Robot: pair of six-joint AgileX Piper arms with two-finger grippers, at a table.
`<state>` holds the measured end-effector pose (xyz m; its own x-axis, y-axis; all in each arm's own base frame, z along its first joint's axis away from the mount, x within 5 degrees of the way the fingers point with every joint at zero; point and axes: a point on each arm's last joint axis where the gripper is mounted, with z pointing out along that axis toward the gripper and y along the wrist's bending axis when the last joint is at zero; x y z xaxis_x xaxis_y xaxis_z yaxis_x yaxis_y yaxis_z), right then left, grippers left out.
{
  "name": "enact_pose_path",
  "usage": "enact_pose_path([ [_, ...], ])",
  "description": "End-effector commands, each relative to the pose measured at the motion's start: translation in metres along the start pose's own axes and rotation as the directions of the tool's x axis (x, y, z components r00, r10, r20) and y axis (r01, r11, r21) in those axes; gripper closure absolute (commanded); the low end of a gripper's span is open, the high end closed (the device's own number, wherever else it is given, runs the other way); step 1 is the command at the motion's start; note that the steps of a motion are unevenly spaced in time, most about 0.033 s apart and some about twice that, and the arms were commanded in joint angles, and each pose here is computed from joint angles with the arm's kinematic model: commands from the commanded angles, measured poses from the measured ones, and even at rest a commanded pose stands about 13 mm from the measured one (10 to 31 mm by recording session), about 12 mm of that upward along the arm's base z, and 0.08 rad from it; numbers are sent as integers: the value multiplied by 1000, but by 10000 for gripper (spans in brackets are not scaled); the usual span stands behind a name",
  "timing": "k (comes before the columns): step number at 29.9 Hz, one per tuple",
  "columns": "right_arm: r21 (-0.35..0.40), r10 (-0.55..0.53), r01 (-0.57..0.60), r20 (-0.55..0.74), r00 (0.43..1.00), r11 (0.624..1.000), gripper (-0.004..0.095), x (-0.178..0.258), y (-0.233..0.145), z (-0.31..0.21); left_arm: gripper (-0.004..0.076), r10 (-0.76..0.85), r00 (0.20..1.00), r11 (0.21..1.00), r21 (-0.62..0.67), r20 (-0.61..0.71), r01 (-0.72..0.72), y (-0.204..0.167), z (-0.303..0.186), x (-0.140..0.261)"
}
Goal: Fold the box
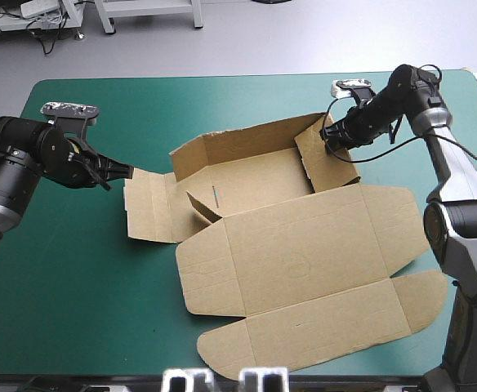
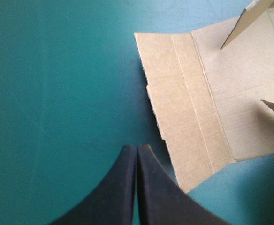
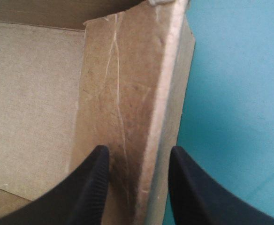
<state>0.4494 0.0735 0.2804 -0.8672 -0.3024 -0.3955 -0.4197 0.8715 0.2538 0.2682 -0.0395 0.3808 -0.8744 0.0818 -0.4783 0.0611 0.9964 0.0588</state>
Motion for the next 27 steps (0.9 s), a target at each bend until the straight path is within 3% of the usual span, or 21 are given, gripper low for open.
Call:
enact_pose_path([
  [1, -19, -4, 6, 61, 998, 1000, 781, -5, 13, -29, 730, 53, 989, 998, 8, 137, -54, 1, -20, -8],
  [2, -20, 6, -5, 61, 998, 1000, 885, -5, 13, -29, 730, 60, 987, 998, 10, 149, -62, 1, -20, -10],
  [3, -21, 16, -15, 61, 998, 1000, 924, -5, 13, -29, 730, 63, 985, 998, 10, 160, -65, 0, -19, -11],
  [9, -48, 70, -67, 70, 995, 997, 925, -6, 16, -31, 730, -1, 969, 1000, 29, 247, -7, 11, -7, -27],
  [15, -63, 62, -55, 115, 991, 997, 924, -7, 25, -49, 727, -147, 944, 984, 136, 295, 110, 40, 12, -41],
  [22, -38, 19, -11, 215, 976, 999, 925, -2, 45, -99, 727, -383, 864, 901, 337, 327, 272, 93, 27, -48],
  [27, -16, -25, 31, 312, 950, 999, 924, 8, 67, -147, 727, -461, 820, 851, 430, 338, 301, 121, 34, -48],
])
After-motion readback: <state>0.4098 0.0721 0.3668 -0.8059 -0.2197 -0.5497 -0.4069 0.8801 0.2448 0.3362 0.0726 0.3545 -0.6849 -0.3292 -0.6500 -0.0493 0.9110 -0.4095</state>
